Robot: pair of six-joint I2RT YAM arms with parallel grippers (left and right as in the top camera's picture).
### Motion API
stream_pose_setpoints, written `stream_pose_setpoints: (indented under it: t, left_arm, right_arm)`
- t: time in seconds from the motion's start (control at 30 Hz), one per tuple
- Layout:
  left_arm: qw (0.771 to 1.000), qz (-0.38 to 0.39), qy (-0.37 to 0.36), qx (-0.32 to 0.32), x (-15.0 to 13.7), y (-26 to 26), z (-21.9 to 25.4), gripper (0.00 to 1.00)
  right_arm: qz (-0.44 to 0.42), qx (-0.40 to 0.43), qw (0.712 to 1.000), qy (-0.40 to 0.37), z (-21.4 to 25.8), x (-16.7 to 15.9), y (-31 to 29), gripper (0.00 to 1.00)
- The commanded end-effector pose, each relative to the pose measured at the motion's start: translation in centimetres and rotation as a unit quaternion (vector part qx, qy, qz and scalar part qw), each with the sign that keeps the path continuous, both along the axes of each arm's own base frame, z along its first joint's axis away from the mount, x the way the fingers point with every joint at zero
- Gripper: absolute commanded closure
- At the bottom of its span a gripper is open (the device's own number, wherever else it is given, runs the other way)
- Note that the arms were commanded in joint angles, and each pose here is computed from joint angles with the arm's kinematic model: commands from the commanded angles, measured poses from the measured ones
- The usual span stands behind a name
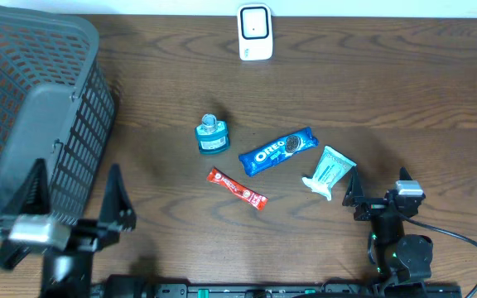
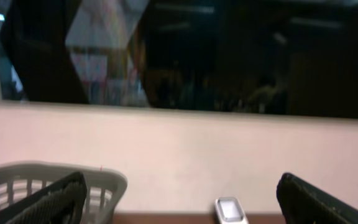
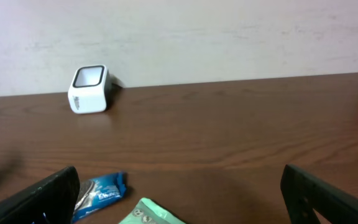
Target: Scan the item barcode
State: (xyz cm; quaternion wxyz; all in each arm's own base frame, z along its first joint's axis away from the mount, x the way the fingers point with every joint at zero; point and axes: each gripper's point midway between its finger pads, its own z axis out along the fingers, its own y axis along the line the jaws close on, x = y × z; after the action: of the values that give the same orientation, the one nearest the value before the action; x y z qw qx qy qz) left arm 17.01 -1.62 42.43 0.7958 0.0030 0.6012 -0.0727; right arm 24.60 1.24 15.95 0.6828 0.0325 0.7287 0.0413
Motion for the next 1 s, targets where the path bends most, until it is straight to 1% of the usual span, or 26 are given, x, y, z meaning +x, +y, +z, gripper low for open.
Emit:
stream_pose_setpoints:
  t: [0.0, 0.1, 0.23, 0.4, 0.63, 0.97]
  left_arm:
    - [0.999, 0.015, 0.022, -0.022, 2.2, 0.6, -3.7, 0.02]
    - [0.999, 0.011, 0.032, -0.040, 3.8, 0.5, -6.1, 0.02]
    - [0.996, 0.008, 0.071, -0.060, 5.8, 0.4, -10.7, 0.02]
    - [0.989, 0.004, 0.107, -0.099, 7.5, 0.4, -16.0, 0.02]
    - [0.984, 0.014, 0.146, -0.103, 8.2, 0.6, -20.0, 0.02]
    - [0.974, 0.019, 0.203, -0.098, 8.3, 0.5, -23.9, 0.02]
  right_arm:
    - [-0.001, -0.007, 1.000, 0.001, -0.1, 0.0, 0.0, 0.01]
    - [-0.001, -0.007, 1.000, 0.001, -0.1, 0.0, 0.0, 0.01]
    - [-0.001, -0.007, 1.000, 0.001, -0.1, 0.0, 0.0, 0.01]
    - [-0.001, -0.007, 1.000, 0.001, -0.1, 0.0, 0.0, 0.01]
    - [-0.001, -0.007, 1.000, 0.001, -0.1, 0.0, 0.0, 0.01]
    - [-0.001, -0.007, 1.000, 0.001, -0.1, 0.0, 0.0, 0.01]
